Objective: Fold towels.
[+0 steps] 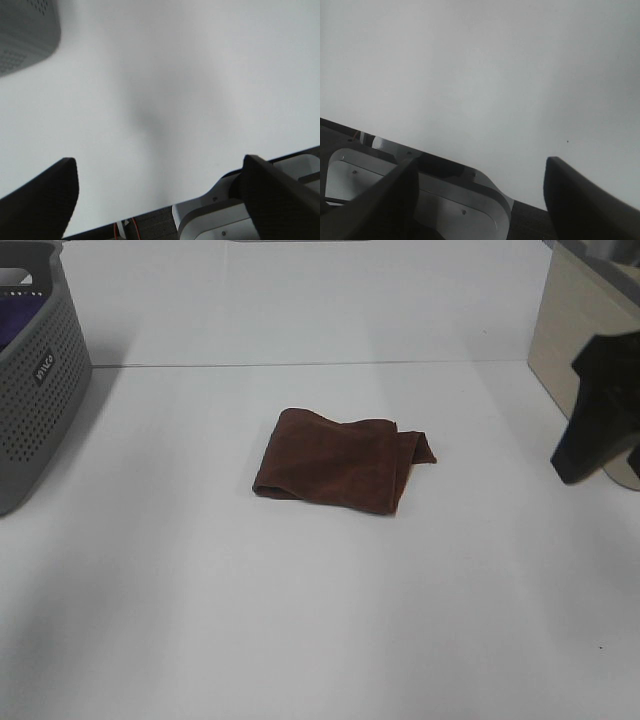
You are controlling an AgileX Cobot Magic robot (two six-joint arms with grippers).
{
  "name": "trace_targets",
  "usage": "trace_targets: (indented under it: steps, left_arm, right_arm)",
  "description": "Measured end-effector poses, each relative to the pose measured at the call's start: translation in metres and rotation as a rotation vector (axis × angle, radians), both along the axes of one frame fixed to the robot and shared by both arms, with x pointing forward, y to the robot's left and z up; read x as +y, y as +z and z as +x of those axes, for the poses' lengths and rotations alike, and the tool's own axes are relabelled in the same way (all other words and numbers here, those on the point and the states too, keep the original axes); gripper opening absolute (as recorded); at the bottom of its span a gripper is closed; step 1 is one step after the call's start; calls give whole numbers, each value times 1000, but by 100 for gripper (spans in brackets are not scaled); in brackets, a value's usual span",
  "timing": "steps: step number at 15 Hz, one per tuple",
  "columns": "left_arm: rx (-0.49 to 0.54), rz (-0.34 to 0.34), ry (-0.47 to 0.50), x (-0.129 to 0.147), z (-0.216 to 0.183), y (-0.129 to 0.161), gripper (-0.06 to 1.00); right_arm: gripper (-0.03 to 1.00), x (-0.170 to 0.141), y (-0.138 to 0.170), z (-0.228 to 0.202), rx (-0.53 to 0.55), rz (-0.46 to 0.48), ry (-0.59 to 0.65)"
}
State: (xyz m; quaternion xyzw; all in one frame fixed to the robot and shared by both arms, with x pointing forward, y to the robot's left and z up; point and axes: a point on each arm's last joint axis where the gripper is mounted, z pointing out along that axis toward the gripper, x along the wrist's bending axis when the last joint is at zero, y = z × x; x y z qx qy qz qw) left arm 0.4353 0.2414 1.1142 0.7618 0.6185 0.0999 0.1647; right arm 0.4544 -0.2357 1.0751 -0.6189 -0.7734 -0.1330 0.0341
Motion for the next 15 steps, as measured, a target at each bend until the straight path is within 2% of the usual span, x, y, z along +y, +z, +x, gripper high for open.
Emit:
trace_targets:
  steps: [1,2,4,7,9,12,14,15]
  left_arm:
    - [-2,-1,0,11,-38,-20,81]
    - [-21,-6,1,16,-56,-27,81]
    - [-30,-9,1,24,-80,-42,81]
    - [-121,-11,-47,35,-120,-63,81]
    - [-209,-21,-72,41,-140,-67,81]
    - [-393,-50,-145,44,-158,-62,81]
    - [-439,-92,-194,41,-163,-64,81]
    - [-462,-110,-227,39,-166,-64,81]
  right_arm:
    - [69,-7,-17,-30,-1,-12,-8]
    - [69,-11,-24,-45,-3,-20,-9]
    - [69,-18,-34,-67,-11,-50,-3]
    - [69,-32,-46,-106,-81,-108,8]
    - [69,-38,-48,-129,-170,-122,15]
    - [69,-44,-40,-156,-376,-93,17]
    - [69,-46,-35,-169,-469,-76,33]
    - [69,-47,-31,-183,-565,-49,48]
